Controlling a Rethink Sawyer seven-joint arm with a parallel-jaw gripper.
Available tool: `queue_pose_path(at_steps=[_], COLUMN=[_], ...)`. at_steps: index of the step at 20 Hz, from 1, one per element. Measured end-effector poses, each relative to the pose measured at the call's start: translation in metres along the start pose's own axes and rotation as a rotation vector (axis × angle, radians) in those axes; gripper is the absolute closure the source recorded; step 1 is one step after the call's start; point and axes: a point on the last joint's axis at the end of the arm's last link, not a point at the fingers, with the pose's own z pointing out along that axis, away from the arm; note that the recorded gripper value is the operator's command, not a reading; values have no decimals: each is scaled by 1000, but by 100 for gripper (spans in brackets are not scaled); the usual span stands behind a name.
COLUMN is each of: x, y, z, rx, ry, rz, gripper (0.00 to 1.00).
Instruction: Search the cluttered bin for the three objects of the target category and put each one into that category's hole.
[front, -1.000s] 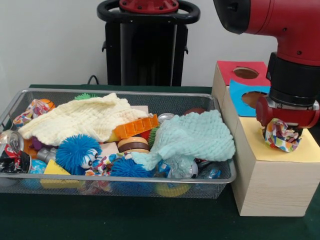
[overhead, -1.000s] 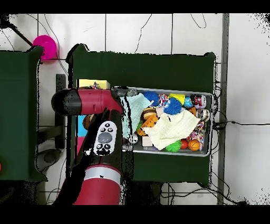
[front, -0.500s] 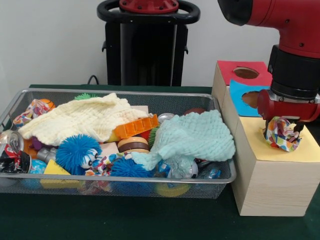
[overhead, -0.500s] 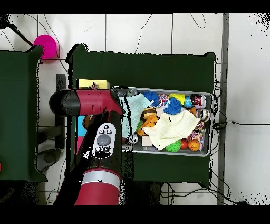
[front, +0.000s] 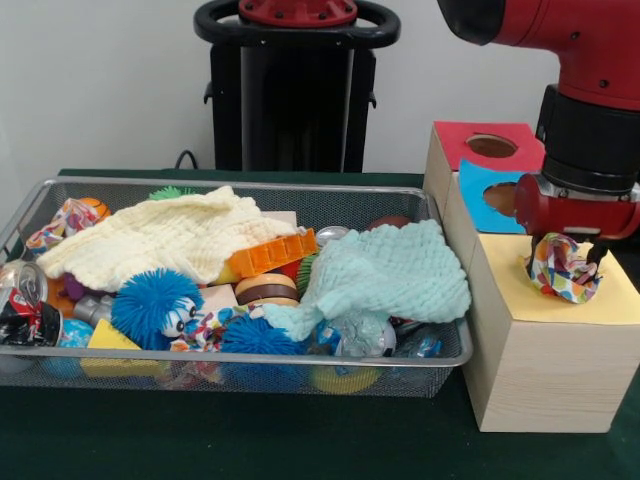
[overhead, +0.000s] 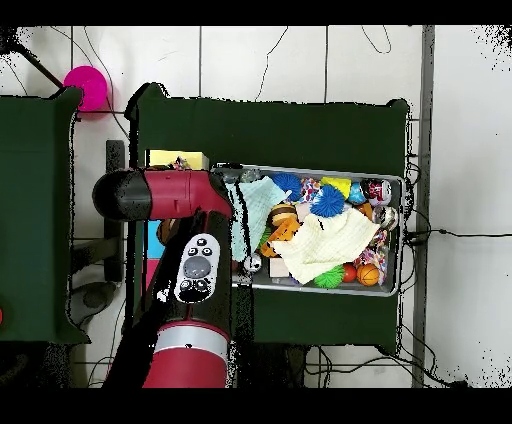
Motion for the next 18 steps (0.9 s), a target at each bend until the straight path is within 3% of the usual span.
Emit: queue_pose_path(at_steps=[18], x=[0], y=[0], z=[-22], rx=[-7], ry=[28], rz=[4], gripper=[0])
